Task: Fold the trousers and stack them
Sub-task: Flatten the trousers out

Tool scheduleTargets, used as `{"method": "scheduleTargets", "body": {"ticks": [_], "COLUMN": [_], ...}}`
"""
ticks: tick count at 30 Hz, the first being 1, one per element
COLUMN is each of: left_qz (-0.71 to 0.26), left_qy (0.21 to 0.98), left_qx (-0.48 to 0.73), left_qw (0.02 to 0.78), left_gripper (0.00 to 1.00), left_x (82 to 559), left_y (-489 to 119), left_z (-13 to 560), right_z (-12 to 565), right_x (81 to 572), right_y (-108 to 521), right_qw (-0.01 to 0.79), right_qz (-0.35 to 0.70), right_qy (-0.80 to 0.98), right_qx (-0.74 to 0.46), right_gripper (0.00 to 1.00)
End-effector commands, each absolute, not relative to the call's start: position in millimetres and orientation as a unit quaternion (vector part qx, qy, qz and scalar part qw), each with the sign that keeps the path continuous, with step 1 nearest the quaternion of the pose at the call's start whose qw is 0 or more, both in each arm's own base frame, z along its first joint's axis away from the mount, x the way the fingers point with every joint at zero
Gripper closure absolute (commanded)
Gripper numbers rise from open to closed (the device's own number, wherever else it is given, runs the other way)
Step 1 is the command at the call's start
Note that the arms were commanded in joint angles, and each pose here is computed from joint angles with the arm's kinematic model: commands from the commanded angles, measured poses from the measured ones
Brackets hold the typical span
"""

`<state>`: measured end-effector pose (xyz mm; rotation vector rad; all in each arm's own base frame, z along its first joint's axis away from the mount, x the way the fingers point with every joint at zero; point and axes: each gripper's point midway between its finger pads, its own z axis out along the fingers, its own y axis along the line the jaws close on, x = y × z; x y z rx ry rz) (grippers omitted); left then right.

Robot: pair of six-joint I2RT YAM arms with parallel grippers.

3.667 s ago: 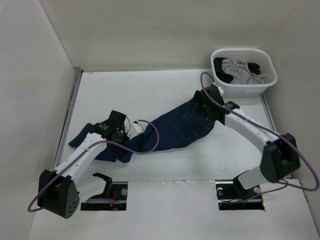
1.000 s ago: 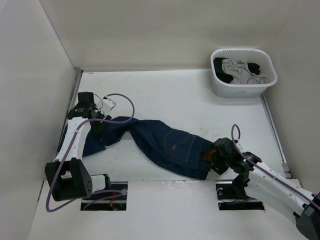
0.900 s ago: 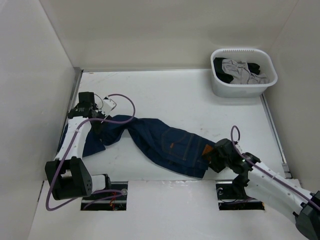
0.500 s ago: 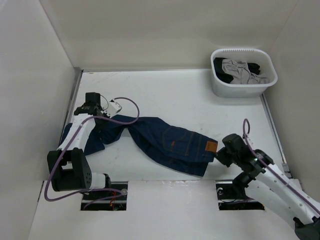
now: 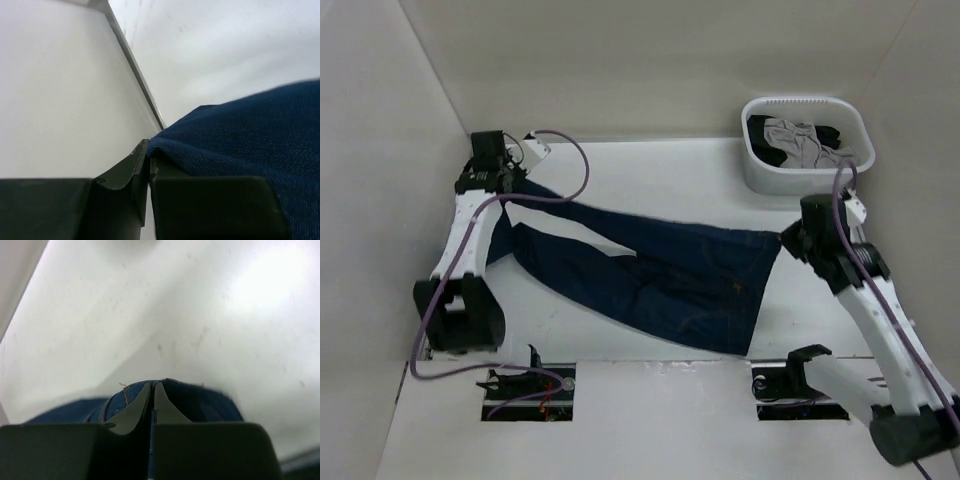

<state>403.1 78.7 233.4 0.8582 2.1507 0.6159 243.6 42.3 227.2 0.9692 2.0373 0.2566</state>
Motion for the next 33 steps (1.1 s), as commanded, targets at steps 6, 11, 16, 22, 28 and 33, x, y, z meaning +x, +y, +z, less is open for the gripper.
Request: {"method": "scheduleTargets", "body": {"ticks": [6, 11, 16, 22, 28, 33], "left_qz": [0.286, 0.302, 0.295, 0.228, 0.183, 0.172], "left_qy": [0.825, 0.811, 0.816, 0.828, 0.846, 0.857], "left_qx": [0.306, 0.309, 0.357, 0.441, 0.443, 0.424], "left_qw": [0.379, 0.394, 0.345, 0.261, 0.233, 0.238], "left_gripper": [0.46, 0.3, 0.3, 0.29, 0.3, 0.3], "left_x": [547.9, 527.0, 439.6, 326.5, 290.3, 285.7], "left_y": [104.2, 106.4, 105.8, 71.1, 43.3, 33.3], "left_z": [214.4, 251.9, 235.8, 171.3, 133.9, 129.4], "right_z": [256.3, 264.1, 174.8, 79.3, 36.1, 26.6], "right_x": [414.6, 378.1, 261.2, 163.4, 156.5, 169.3], "right_y": [25.2, 55.5, 101.5, 120.4, 141.1, 167.0], "right_qw": [0.486, 0.474, 0.365, 0.238, 0.189, 0.16], "right_qz": [0.138, 0.124, 0.167, 0.208, 0.206, 0.245], "right_qy": [0.791, 0.836, 0.879, 0.866, 0.869, 0.865], "right_qx": [0.345, 0.247, 0.257, 0.388, 0.408, 0.407], "right_gripper": [0.0, 0.0, 0.0, 0.0, 0.0, 0.09]}}
